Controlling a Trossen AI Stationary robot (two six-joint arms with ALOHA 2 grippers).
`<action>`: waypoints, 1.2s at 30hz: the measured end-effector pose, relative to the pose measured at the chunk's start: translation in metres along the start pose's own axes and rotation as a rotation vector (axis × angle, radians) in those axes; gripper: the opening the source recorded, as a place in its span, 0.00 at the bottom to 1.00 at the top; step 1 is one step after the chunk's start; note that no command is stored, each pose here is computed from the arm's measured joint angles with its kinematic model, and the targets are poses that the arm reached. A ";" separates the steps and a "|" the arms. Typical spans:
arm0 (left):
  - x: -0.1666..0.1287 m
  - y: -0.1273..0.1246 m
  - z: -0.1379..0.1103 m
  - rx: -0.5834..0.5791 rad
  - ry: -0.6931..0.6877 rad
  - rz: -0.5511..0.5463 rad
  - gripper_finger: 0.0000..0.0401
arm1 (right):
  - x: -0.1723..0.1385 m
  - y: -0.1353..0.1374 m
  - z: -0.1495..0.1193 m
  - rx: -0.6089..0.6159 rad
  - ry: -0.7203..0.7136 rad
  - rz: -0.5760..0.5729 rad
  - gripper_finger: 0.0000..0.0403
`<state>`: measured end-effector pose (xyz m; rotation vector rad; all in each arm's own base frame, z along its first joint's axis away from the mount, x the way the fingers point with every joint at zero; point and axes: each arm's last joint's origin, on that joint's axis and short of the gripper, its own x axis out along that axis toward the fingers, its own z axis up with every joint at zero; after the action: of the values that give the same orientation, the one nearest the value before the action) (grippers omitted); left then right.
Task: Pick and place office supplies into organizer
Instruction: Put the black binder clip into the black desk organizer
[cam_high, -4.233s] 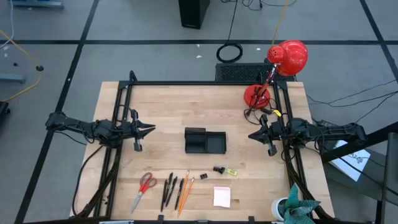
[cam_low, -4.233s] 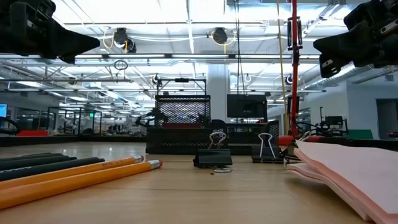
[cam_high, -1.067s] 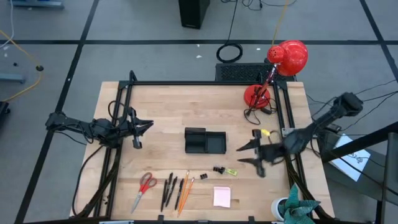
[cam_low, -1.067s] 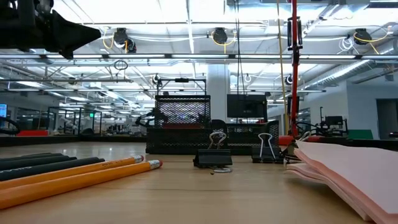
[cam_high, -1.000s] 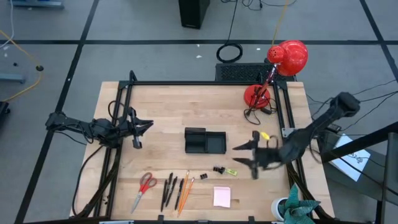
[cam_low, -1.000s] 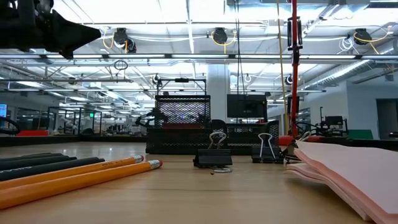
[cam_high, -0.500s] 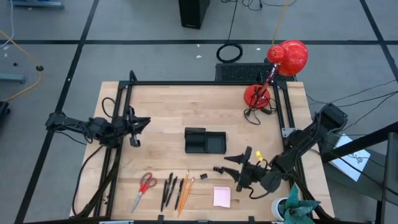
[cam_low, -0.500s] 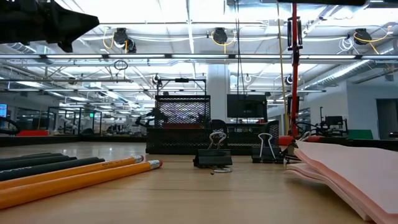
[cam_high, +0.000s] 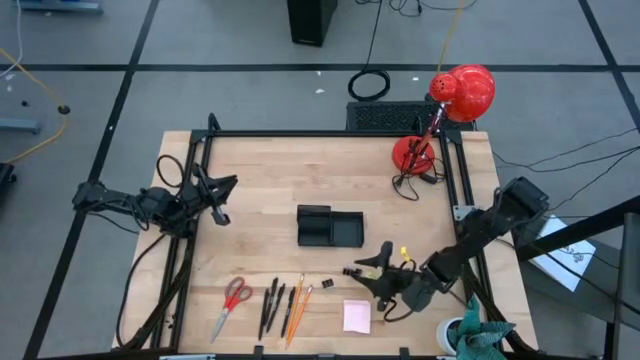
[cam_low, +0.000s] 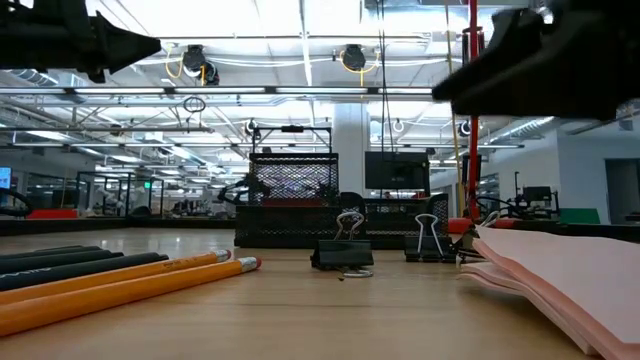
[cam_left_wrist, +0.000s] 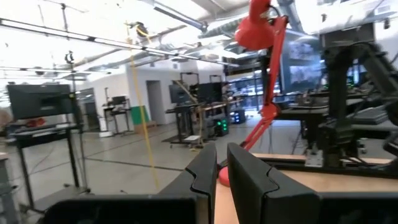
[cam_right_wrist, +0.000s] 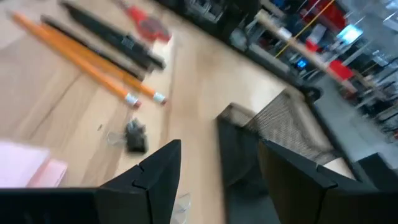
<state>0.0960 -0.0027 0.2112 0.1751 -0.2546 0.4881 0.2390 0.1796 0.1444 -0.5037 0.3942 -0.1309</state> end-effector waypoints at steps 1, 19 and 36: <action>0.000 0.000 0.000 0.000 0.000 0.002 0.12 | 0.002 0.002 -0.003 0.002 0.009 0.013 0.52; 0.000 0.000 0.000 0.001 0.002 0.003 0.12 | -0.003 0.024 -0.023 0.032 0.084 0.084 0.52; 0.000 0.000 0.000 0.012 0.003 0.003 0.12 | 0.005 0.017 -0.032 0.069 0.175 0.112 0.52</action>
<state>0.0961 -0.0024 0.2109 0.1852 -0.2490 0.4927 0.2311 0.1793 0.1084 -0.4017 0.5864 -0.0800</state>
